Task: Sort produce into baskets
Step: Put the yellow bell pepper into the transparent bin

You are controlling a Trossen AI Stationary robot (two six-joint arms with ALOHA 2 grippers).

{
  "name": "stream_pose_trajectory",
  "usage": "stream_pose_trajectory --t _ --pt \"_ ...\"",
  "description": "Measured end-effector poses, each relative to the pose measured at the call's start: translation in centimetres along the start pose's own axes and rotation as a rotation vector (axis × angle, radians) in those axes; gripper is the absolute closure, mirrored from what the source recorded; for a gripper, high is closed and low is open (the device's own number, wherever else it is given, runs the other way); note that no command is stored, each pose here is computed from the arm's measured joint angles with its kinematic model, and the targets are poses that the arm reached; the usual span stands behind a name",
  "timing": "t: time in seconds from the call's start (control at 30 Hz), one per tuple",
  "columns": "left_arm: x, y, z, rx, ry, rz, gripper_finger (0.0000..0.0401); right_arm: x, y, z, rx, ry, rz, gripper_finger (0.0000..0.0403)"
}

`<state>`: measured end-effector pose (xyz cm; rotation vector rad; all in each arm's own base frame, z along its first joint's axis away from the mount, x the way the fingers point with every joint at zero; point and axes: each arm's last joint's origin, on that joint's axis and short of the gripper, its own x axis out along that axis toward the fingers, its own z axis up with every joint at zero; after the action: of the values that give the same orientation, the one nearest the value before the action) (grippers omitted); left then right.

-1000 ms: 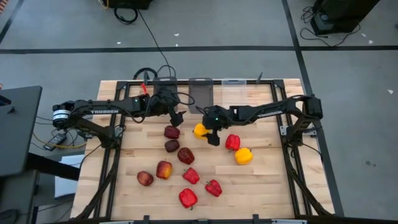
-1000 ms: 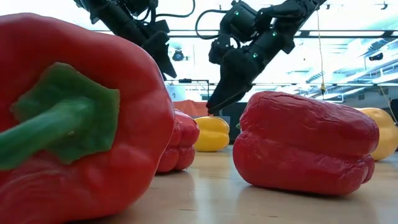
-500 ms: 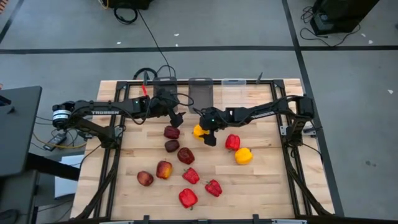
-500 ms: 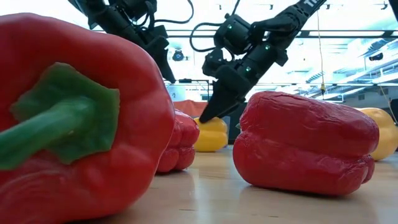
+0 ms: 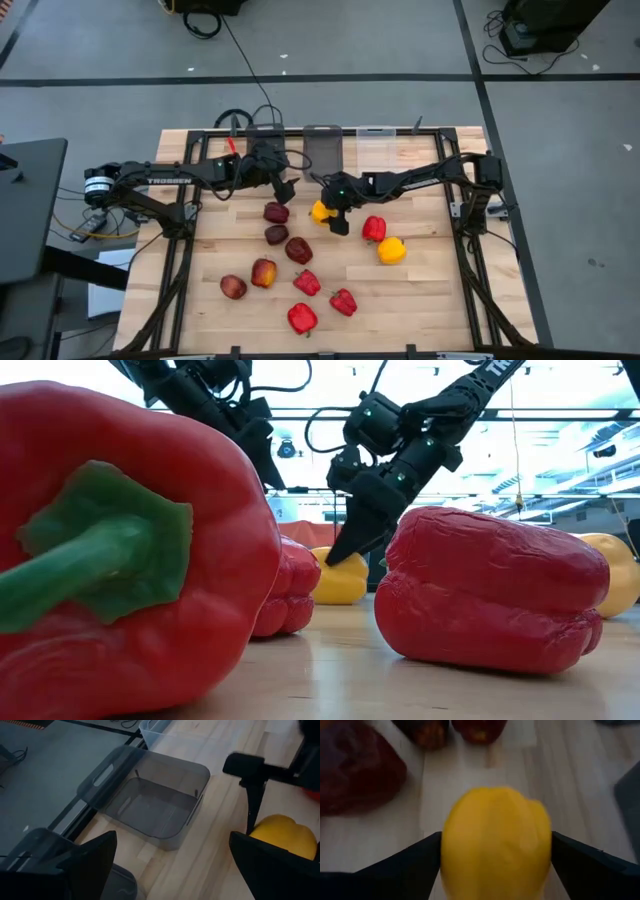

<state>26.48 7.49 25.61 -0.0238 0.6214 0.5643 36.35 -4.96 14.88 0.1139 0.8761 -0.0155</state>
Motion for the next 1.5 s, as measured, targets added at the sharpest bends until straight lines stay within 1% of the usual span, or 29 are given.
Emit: stream_pose_trajectory --t 0.13,0.2,0.27,0.33,0.4,0.53,0.67,0.77,0.87,0.97,1.03,1.1,1.17,1.33,1.43,1.5 --pt "0.0 0.0 0.1 0.000 -0.005 0.000 0.0009 0.2 0.0 -0.4 0.020 0.024 0.004 0.0036" --pt "0.0 0.0 0.1 0.021 -0.012 0.000 0.0009 0.2 0.0 -0.4 0.040 0.025 -0.007 0.0042" --pt "0.0 0.0 0.3 0.038 -0.025 0.000 0.0009 0.2 -0.1 -0.4 0.055 0.026 -0.030 0.0057" --pt "0.0 0.0 0.4 0.045 -0.041 0.000 0.0009 0.1 -0.2 -0.4 0.073 0.025 -0.057 0.0080" --pt "0.0 0.0 0.6 0.060 -0.059 0.000 0.0009 0.1 -0.2 -0.3 0.087 0.022 -0.061 0.0106" --pt "0.0 0.0 0.7 0.086 -0.075 0.001 0.0009 -0.4 -0.2 -0.2 0.097 0.022 -0.054 0.0108" --pt "0.0 0.0 0.7 0.103 -0.071 0.002 0.0009 -2.7 -0.5 0.7 0.096 -0.020 -0.058 0.0108" --pt "0.0 0.0 0.7 0.103 -0.067 0.002 0.0009 -5.8 -1.2 1.5 0.088 -0.059 -0.125 0.0108" --pt "0.4 -0.1 0.4 0.088 -0.040 0.002 0.0009 -9.3 -2.4 1.9 0.095 -0.090 -0.260 0.0107" --pt "0.9 -0.3 -0.1 0.072 -0.002 0.002 0.0009 -12.5 -4.3 1.6 0.136 -0.085 -0.421 0.0104" --pt "1.4 -0.5 -0.5 0.061 0.029 0.002 0.0009 -14.1 -5.8 1.0 0.184 -0.063 -0.520 0.0104" --pt "2.0 -0.6 -0.9 0.060 0.056 0.005 0.0009 -14.9 -7.4 0.3 0.245 -0.049 -0.578 0.0104" --pt "2.5 -0.8 -1.2 0.053 0.079 0.009 0.0009 -14.9 -9.2 -0.8 0.304 -0.035 -0.590 0.0102" --pt "3.5 -1.1 -1.8 0.062 0.111 0.023 0.0009 -12.9 -13.3 -4.1 0.420 0.040 -0.585 0.0087" --pt "3.8 -1.1 -1.8 0.061 0.110 0.023 0.0009 -11.9 -15.2 -5.0 0.461 0.043 -0.584 0.0079" --pt "3.8 -1.1 -1.7 0.063 0.101 0.023 0.0009 -11.1 -16.2 -5.4 0.462 0.046 -0.578 0.0071"
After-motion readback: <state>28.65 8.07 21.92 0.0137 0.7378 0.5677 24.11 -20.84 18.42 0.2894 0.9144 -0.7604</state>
